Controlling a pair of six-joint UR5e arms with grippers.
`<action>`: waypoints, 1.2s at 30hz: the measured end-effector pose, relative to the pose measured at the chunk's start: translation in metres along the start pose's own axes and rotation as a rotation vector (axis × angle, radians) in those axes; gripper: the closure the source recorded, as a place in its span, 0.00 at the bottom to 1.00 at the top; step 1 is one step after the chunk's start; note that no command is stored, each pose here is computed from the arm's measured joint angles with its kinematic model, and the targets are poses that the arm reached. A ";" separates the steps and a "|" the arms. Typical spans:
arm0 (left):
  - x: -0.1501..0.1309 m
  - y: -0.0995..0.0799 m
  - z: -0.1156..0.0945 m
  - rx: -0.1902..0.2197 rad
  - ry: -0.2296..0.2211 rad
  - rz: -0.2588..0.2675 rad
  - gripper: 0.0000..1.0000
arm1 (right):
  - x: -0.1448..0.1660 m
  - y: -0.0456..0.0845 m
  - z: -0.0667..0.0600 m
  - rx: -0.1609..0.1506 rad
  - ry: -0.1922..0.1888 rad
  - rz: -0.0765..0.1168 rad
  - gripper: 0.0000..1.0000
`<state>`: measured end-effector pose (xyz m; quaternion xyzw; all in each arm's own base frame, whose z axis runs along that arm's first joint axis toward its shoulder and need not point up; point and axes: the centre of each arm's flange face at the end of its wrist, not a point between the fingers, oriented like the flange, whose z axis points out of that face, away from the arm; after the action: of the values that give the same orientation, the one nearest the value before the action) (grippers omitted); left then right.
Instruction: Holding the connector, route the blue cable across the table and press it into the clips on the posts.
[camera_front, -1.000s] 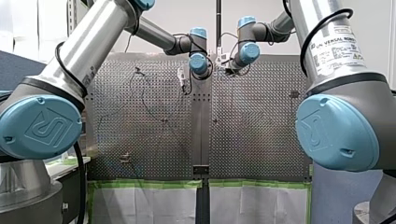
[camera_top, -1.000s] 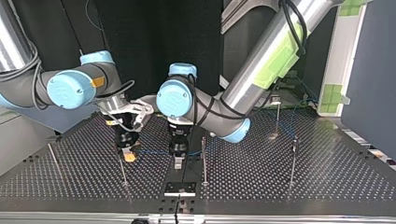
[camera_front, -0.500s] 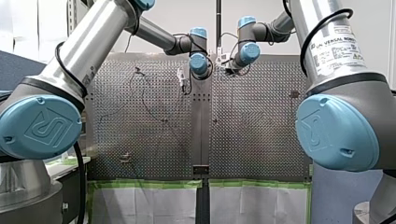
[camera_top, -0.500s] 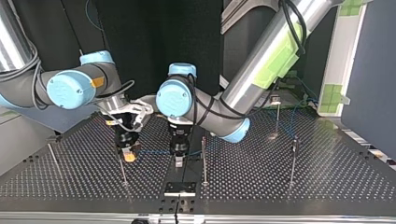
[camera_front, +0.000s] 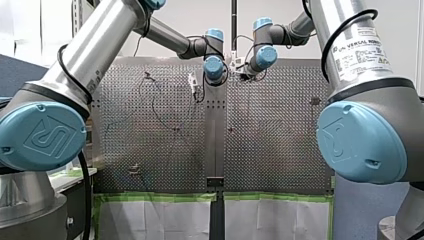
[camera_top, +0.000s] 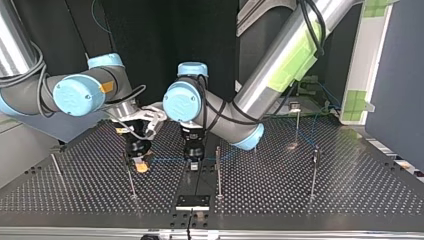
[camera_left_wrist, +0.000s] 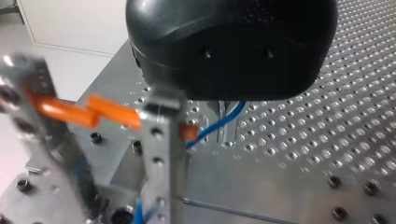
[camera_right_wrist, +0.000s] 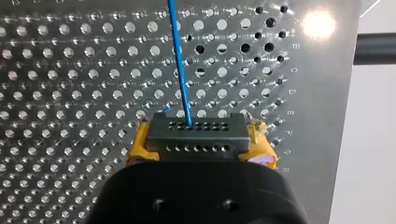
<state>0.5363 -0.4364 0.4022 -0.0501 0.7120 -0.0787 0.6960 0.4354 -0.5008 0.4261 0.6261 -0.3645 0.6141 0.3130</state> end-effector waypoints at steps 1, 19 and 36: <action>0.000 0.002 -0.003 -0.007 0.003 0.001 1.00 | 0.000 0.000 0.000 -0.001 -0.001 0.000 1.00; -0.019 0.018 -0.036 0.043 -0.084 -0.057 1.00 | -0.022 -0.012 -0.014 0.014 -0.072 -0.004 1.00; 0.047 0.021 -0.059 0.072 -0.078 -0.044 1.00 | -0.033 -0.022 -0.036 0.026 -0.103 -0.012 1.00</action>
<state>0.4768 -0.4216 0.3536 -0.0436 0.6797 -0.1175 0.7227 0.4349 -0.4566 0.3962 0.6631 -0.3682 0.5838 0.2895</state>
